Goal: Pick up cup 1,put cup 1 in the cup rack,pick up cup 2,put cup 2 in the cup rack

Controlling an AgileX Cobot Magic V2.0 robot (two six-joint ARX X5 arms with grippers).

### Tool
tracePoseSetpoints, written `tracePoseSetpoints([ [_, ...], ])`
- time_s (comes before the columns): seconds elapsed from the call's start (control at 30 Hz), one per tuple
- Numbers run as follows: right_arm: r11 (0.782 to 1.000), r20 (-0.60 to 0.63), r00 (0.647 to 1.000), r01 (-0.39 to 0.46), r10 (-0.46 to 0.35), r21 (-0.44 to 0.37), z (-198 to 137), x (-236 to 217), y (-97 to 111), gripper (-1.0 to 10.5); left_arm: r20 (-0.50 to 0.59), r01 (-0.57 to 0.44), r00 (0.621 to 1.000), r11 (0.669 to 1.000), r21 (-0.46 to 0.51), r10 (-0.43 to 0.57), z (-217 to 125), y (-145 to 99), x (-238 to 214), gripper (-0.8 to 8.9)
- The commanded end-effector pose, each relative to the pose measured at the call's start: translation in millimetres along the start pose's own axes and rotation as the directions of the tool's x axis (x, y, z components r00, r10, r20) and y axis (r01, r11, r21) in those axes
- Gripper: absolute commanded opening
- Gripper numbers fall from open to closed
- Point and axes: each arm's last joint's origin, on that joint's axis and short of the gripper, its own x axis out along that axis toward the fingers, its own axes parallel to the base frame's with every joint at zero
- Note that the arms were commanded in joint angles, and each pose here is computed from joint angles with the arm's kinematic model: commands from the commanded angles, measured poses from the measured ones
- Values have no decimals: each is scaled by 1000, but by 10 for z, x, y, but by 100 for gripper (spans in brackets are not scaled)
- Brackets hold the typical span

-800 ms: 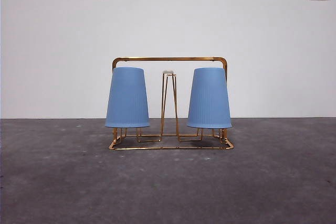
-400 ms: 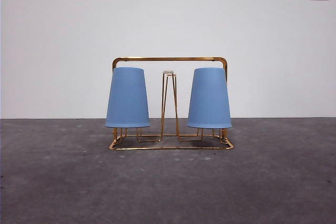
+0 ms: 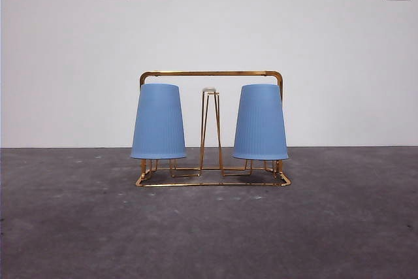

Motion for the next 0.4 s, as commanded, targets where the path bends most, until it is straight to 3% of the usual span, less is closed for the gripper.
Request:
tracePoseSetpoints([
  [0.03, 1000, -34, 999, 2, -1, 7, -32, 18, -1, 2, -5, -3, 1000, 1000, -11, 3, -30, 4, 11, -4],
  [0.4, 1000, -34, 999, 2, -1, 7, -32, 18, -1, 2, -9, -3, 1000, 1000, -12, 3, -32, 4, 13, -4],
])
